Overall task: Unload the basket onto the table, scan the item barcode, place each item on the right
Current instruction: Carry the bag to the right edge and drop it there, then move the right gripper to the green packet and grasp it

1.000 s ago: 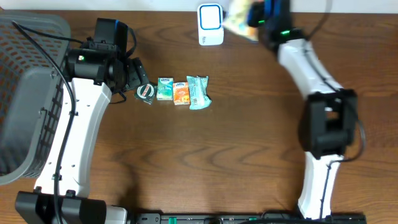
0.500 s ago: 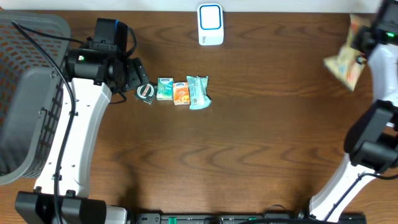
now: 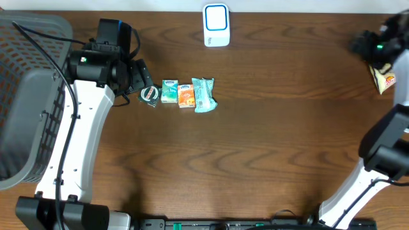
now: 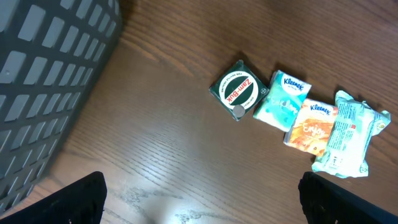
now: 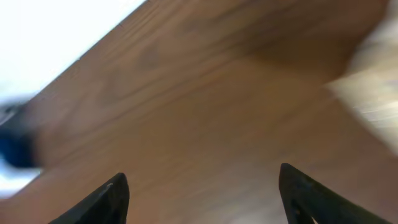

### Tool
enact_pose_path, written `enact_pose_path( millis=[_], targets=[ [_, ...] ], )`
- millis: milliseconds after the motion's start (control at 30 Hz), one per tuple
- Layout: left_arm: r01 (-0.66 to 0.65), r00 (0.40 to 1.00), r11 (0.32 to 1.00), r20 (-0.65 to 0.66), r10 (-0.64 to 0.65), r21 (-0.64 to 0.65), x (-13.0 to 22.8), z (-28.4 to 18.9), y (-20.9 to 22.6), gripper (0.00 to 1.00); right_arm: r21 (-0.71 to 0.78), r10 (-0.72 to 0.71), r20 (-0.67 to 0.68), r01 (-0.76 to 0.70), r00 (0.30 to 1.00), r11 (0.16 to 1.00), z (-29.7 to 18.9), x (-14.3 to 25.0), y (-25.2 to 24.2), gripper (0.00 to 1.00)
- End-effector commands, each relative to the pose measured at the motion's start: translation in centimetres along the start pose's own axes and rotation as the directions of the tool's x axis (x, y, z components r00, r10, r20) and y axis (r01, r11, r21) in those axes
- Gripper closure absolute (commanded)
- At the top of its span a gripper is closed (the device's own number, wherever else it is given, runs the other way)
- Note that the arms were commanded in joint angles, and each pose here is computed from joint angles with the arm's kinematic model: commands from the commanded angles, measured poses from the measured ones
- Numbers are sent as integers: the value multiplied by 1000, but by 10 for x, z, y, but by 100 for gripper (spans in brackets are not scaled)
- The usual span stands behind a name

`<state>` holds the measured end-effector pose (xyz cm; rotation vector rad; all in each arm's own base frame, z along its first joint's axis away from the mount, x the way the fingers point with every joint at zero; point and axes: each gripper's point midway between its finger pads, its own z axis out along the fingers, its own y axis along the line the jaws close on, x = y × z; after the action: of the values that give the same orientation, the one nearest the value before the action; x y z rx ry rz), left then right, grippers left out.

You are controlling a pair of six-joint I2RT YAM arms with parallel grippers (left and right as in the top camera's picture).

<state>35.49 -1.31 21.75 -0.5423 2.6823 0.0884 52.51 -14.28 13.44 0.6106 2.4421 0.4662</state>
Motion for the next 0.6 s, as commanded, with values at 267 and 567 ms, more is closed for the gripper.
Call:
enact_pose_path(
  millis=[267, 567],
  targets=[
    [14, 1000, 1000, 6, -14, -8, -2, -1, 1, 2, -373, -366, -371, 224, 853, 900, 47, 182, 185, 25],
    [14, 1000, 1000, 6, -14, -8, -2, -1, 1, 2, -470, -435, -377, 236, 818, 850, 78, 275, 261, 18]
  ],
)
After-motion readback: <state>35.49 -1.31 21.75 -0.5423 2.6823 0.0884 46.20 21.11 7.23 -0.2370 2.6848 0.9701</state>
